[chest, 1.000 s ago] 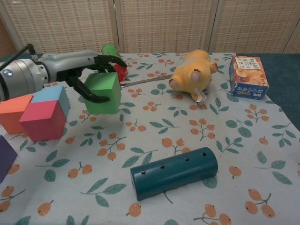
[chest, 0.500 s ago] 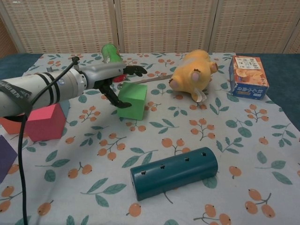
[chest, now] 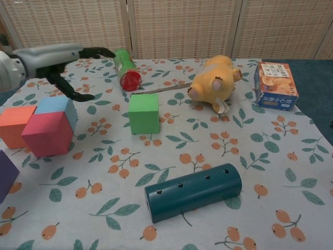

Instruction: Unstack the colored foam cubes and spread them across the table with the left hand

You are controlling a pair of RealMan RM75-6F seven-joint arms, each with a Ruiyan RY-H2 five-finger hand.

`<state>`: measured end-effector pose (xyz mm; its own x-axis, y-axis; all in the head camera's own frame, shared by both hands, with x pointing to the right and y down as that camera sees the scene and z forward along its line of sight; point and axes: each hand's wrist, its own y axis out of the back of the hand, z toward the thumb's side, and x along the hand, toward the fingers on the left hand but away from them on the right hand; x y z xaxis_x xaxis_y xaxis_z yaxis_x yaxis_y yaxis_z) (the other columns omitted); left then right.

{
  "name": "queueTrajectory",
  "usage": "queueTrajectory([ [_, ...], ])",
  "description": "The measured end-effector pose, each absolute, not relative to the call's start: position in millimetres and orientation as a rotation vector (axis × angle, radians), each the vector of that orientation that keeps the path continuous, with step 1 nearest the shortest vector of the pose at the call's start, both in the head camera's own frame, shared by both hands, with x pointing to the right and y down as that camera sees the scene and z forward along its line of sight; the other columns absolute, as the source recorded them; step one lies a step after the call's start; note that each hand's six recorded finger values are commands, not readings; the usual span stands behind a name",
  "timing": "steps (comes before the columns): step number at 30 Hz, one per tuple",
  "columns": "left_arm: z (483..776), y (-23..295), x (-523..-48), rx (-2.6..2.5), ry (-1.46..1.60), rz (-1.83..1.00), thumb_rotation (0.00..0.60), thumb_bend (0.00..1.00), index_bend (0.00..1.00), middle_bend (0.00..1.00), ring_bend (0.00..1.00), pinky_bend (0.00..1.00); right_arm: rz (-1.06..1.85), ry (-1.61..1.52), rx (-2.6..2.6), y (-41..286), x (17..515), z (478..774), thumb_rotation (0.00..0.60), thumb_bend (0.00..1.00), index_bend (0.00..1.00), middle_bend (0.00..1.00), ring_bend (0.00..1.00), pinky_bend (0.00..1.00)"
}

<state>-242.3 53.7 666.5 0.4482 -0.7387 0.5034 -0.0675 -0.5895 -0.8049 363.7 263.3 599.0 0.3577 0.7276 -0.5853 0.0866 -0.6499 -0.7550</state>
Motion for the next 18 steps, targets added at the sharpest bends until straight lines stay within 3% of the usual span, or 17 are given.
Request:
queueTrajectory([
  [7,646.6,75.2,-347.1,-1.874,0.834,-1.375,0.600,0.31,0.00,0.00,0.00,0.03,1.278,-0.703,-2.023,267.2,358.1,593.0,0.600,0.17,0.00,0.00,0.00,0.00],
  [18,669.9,97.9,-391.1,-1.892,0.801,-1.548,0.600,0.31,0.00,0.00,0.00,0.04,1.258,-0.691,-2.051,272.8,353.3,591.7,0.600,0.17,0.00,0.00,0.00,0.00],
])
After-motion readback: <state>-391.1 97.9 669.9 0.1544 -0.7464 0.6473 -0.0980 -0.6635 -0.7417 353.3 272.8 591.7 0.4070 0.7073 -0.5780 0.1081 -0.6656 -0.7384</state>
